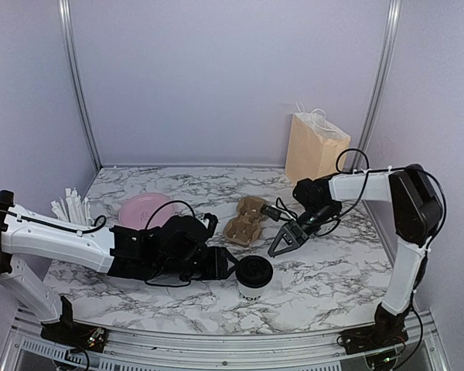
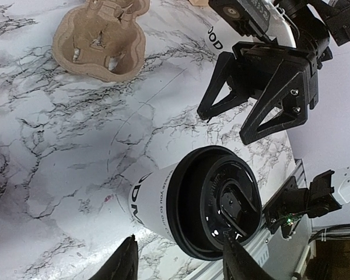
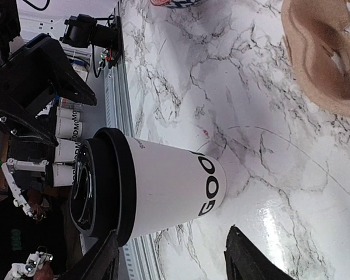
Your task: Pack the takeout coffee
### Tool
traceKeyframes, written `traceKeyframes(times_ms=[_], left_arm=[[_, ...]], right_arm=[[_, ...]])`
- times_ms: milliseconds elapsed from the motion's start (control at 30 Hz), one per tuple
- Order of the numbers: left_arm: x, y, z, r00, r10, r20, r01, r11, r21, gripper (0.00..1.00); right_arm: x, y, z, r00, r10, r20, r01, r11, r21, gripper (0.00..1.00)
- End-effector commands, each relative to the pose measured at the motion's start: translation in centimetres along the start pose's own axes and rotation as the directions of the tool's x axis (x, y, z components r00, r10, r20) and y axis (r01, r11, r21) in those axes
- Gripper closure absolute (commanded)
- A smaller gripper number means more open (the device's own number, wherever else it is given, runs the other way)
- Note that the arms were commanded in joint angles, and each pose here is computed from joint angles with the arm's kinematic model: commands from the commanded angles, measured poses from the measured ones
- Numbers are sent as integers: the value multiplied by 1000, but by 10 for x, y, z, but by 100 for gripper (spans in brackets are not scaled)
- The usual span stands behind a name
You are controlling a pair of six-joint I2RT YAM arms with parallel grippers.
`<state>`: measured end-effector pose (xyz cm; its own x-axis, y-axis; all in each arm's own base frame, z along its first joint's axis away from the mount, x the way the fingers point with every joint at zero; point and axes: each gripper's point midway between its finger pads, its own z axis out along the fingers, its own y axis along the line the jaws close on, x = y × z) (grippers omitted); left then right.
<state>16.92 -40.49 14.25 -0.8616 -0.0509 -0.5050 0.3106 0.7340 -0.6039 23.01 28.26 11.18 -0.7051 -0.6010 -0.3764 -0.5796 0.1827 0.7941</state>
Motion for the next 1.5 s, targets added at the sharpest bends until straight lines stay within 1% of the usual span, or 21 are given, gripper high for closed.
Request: traceKeyframes(times_ms=[0,100,233,333,500,700,1067,1267,1333,1433,1467], left_arm=[[3,-5,11,999,-51,-13,52,997,52,54],[4,0,13,998,-63,-16,64,997,38,59],[1,8,9,995,-95,3,95,995,25,61],[0,10,6,994,-106,10,106,994,32,61],[10,6,16,992,-117,-43,119,991,59,59],[8,2,18,993,-109,-40,112,991,73,59],[20,20,31,990,-119,-74,121,993,15,59],[34,43,37,984,-133,-118,127,990,-54,60],[44,53,41,980,-130,-151,117,989,-93,62],[66,77,48,967,-142,-212,107,980,-170,65],[79,85,50,955,-155,-254,107,975,-193,66]], right_arm=[[-6,9,7,1000,-22,-13,22,999,-27,41],[-5,8,10,1000,-16,-21,15,999,-29,42],[-4,8,11,1000,-16,-25,16,1000,-27,43],[-3,10,10,1000,-17,-25,16,999,-28,42],[-1,13,9,999,-21,-27,20,999,-31,42],[5,16,10,999,-25,-37,24,999,-36,41],[13,11,19,997,-12,-71,10,1000,-28,41],[22,-7,26,993,30,-110,-26,999,33,42],[27,-14,27,991,42,-124,-34,997,68,43],[41,-34,28,985,85,-153,-60,985,161,43],[46,-40,29,982,100,-161,-68,979,191,43]])
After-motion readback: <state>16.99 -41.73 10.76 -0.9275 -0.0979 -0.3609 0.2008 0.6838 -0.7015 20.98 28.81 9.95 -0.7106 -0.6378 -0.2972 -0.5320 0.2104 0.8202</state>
